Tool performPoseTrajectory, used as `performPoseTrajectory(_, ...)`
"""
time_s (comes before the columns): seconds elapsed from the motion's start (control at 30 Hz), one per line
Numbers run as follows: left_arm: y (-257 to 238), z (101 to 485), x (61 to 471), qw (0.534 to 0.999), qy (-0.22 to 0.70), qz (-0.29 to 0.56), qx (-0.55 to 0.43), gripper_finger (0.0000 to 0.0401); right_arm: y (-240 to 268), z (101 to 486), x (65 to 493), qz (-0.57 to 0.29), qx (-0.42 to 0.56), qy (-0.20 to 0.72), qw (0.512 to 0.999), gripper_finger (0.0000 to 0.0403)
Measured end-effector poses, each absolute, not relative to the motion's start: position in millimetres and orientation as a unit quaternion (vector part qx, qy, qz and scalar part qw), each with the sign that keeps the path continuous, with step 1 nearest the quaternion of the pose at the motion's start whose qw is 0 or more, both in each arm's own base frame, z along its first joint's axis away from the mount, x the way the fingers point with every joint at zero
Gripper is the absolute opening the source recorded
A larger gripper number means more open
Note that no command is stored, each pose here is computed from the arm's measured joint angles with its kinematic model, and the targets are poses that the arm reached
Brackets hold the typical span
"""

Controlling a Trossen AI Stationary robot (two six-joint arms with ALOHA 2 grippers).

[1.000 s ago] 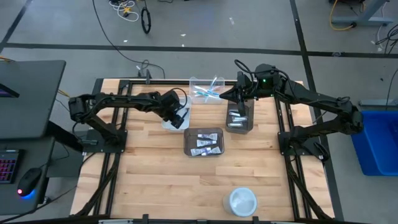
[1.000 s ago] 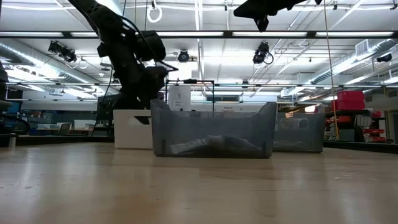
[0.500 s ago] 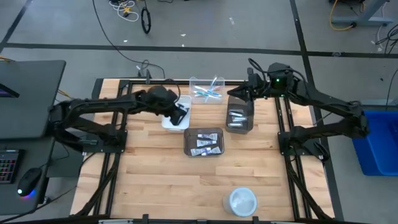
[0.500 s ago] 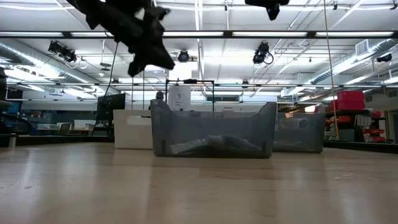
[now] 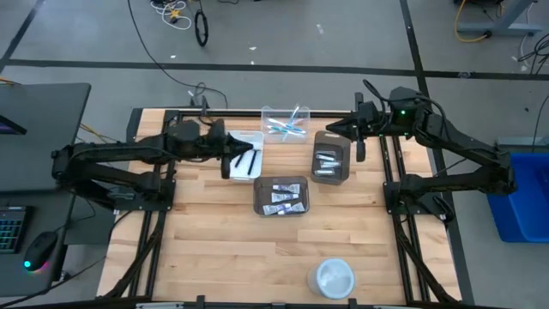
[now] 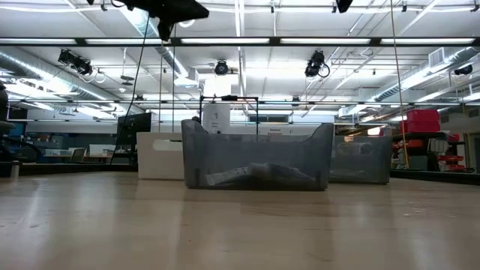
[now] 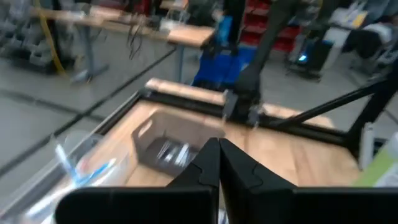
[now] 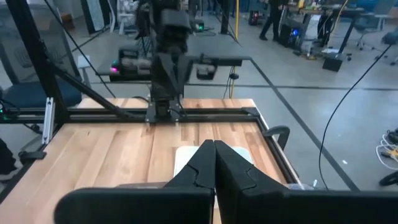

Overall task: Pick & Place Travel size toiletries
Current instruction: Return to Home Position

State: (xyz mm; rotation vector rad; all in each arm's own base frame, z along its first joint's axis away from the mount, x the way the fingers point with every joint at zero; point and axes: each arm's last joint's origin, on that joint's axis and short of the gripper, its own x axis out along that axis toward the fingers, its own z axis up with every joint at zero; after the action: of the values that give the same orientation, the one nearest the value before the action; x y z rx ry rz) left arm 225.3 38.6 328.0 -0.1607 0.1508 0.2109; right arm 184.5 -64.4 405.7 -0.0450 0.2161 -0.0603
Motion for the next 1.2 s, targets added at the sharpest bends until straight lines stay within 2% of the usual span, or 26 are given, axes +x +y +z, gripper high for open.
performPoseTrajectory(0.3, 7.8, 292.7, 202.8, 0.996, 0.046, 0.046, -0.058, 0.0004, -64.6, 404.5, 184.9, -0.03, -0.02, 0.113, 0.993, 0.0003)
performPoseTrajectory(0.53, -2.0, 258.9, 177.0, 0.999, -0.01, 0.02, -0.046, 0.0003, -64.5, 404.4, 184.9, -0.029, -0.02, 0.113, 0.993, 0.0003)
performPoseTrajectory(0.8, -1.4, 213.3, 144.3, 0.998, -0.018, 0.035, -0.046, 0.0002, -65.8, 402.2, 188.3, -0.029, -0.018, 0.12, 0.992, 0.0003)
performPoseTrajectory(1.2, 0.0, 182.7, 112.6, 0.995, -0.075, 0.039, -0.051, 0.0001, -66.8, 400.5, 191.0, -0.028, -0.016, 0.124, 0.992, 0.0003)
